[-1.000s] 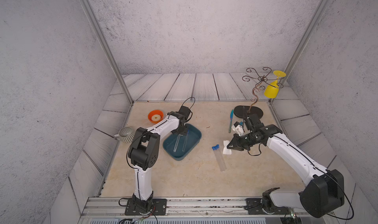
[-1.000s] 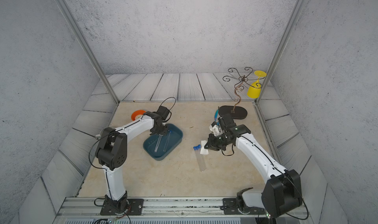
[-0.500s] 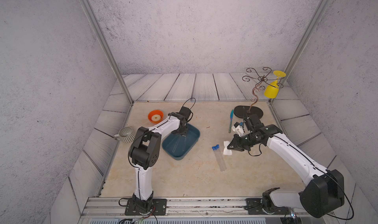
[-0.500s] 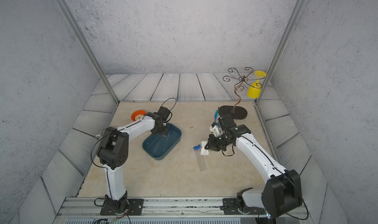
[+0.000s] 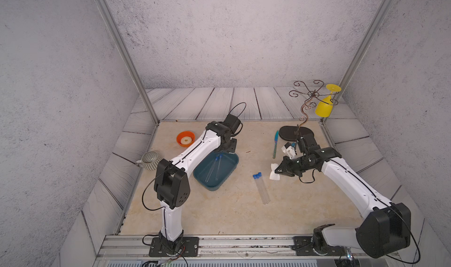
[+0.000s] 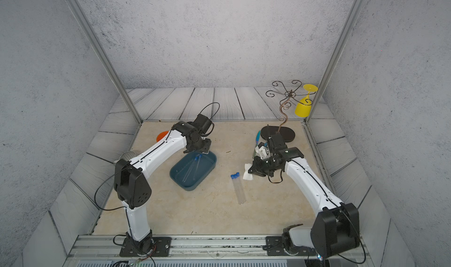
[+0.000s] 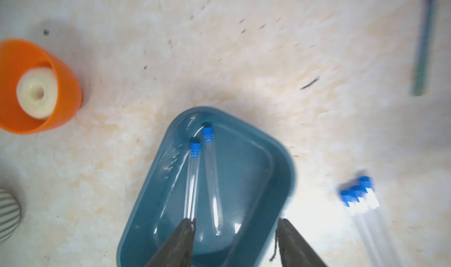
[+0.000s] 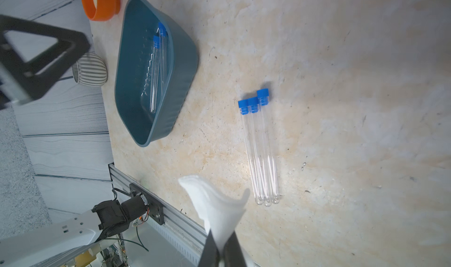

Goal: Wipe the exteriors of test tubes
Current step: Pick up the test tube at the center of the board.

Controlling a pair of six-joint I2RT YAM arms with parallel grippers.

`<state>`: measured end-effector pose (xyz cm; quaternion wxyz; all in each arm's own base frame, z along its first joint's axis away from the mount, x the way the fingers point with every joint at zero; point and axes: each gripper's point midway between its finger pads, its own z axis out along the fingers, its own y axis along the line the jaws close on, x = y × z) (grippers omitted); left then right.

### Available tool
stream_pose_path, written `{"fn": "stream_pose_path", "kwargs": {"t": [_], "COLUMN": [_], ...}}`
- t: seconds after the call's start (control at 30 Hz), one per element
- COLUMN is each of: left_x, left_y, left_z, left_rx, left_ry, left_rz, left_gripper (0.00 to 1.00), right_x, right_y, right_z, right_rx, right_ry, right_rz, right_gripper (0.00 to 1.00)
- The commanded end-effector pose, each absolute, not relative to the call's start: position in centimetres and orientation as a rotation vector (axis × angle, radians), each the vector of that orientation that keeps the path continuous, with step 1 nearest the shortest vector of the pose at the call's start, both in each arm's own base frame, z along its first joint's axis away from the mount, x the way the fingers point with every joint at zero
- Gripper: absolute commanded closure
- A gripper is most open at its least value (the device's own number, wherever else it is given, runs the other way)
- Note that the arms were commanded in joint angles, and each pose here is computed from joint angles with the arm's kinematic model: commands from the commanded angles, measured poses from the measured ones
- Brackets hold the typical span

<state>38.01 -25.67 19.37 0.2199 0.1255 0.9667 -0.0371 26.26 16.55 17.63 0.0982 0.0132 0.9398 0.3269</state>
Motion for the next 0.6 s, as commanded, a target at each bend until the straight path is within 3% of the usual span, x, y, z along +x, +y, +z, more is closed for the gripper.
{"fn": "stream_pose_path", "kwargs": {"t": [0.0,0.2,0.57], "left_x": [33.7,30.5,27.8], "left_y": [-27.7,-33.0,-38.0], "left_z": [19.0,16.4,9.4], "left_rx": [0.351,0.368,0.44], "left_ry": [2.848,2.986,3.108], "left_rz": [-0.167,-0.309,-0.38], "left_gripper": [0.44,0.54,0.6], "right_x": [27.7,27.9,25.0], "right_y": [15.7,13.9,12.9], "right_z": [17.7,17.1,15.4], "right_rx": [0.073,0.165,0.234], "right_ry": [2.753,2.732,2.763], "right_rz": [0.943,0.926,0.905], "right_gripper": [0.93,0.93,0.93]}}
